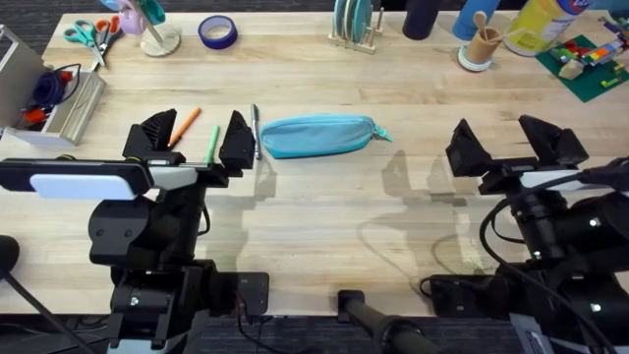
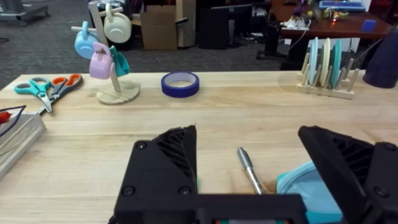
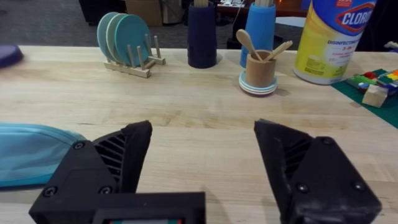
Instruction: Unzip the bag, pick up the pens from the table one at a time and place them inside, then zip the bag closed.
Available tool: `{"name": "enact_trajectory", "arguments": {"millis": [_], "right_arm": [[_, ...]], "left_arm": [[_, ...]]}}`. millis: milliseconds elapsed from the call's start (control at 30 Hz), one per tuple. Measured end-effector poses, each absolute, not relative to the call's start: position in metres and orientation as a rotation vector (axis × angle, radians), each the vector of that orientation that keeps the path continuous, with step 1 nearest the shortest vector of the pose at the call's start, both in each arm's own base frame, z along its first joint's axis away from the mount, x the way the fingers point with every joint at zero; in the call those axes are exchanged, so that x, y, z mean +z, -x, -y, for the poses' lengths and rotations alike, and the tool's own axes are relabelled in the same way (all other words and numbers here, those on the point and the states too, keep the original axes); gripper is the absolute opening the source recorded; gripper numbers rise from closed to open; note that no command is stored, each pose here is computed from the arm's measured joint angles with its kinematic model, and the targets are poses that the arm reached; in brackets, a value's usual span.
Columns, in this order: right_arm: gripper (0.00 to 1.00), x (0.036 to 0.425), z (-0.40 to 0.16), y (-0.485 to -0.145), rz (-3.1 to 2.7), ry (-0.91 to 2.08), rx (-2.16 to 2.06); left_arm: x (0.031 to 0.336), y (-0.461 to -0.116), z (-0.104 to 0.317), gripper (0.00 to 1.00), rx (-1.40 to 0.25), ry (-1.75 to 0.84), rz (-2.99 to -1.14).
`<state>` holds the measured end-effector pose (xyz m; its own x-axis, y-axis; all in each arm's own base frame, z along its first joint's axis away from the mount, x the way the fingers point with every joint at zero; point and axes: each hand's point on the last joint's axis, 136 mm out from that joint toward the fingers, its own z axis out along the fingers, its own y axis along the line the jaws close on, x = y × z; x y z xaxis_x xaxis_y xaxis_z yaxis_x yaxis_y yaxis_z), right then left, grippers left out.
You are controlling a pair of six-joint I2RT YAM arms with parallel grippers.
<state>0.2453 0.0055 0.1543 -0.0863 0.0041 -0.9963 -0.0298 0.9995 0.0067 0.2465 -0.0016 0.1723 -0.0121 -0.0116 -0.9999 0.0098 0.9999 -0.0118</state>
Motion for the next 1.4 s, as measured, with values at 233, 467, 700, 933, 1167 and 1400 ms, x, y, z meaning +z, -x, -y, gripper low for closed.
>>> {"name": "enact_trajectory", "arguments": {"millis": [233, 467, 700, 933, 1167, 1400], "right_arm": [[0.997, 0.154, -0.005, -0.245, -1.657, 0.020, 0.028], [0.996, 0.155, -0.006, -0.245, -1.656, 0.018, 0.030], [0.997, 0.156, -0.012, -0.245, -1.652, 0.030, 0.076], [0.997, 0.184, -0.017, -0.236, -1.648, 0.049, 0.102], [0.997, 0.234, -0.017, -0.228, -1.584, 0.053, 0.101], [0.996, 0.250, -0.018, -0.237, -1.711, 0.052, 0.112]], "left_arm": [[0.172, -0.246, 0.002, 0.993, -0.019, -0.001, -1.583], [0.172, -0.246, 0.002, 0.993, -0.020, -0.001, -1.582], [0.182, -0.246, 0.002, 0.993, -0.019, -0.001, -1.544], [0.226, -0.235, 0.002, 0.993, -0.019, -0.001, -1.500], [0.281, -0.221, 0.000, 0.993, -0.009, 0.010, -1.396], [0.309, -0.229, -0.001, 0.993, -0.007, 0.012, -1.435]]}}
